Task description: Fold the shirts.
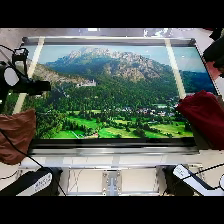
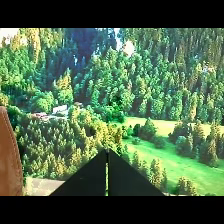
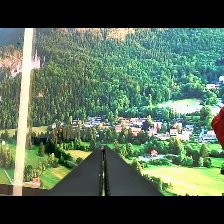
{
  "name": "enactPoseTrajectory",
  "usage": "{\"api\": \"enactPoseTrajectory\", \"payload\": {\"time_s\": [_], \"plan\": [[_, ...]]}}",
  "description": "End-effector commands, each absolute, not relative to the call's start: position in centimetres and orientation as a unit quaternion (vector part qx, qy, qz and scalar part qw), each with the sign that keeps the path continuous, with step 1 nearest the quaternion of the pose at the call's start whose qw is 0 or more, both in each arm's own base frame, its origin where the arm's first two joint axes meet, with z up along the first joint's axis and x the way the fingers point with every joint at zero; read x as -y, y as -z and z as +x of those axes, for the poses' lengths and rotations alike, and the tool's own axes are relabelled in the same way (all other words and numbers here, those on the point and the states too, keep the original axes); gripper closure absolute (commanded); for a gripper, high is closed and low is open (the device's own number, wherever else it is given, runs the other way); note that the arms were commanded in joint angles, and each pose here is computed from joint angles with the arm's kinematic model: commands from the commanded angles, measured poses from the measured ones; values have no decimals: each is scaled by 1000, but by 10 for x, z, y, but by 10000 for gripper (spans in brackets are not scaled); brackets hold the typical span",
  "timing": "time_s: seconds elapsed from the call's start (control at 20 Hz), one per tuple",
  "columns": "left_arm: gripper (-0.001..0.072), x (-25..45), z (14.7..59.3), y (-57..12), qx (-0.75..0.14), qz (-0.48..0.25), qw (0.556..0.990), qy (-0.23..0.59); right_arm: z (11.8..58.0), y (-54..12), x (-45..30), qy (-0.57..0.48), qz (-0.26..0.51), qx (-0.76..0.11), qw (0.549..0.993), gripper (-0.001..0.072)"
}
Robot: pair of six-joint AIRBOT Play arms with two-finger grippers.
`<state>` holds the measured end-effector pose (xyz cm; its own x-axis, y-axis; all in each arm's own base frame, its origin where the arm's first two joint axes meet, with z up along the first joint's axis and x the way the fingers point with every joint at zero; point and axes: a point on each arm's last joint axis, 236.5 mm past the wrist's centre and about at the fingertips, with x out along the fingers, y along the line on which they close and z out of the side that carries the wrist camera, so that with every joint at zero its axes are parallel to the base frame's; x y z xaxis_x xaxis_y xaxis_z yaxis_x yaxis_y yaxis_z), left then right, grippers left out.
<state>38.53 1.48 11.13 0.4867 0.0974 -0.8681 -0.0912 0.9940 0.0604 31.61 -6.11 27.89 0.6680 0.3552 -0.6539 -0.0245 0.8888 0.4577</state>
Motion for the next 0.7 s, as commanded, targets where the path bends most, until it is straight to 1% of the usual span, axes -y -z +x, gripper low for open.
{"api": "enactPoseTrajectory", "payload": {"time_s": [0.0,0.65], "plan": [[696,-15,385,-111,-504,3,862,-55,316,-279,61,-107,210,-393,889,693],[689,-17,390,-113,-495,8,867,-58,321,-279,66,-104,212,-391,890,693]]}}
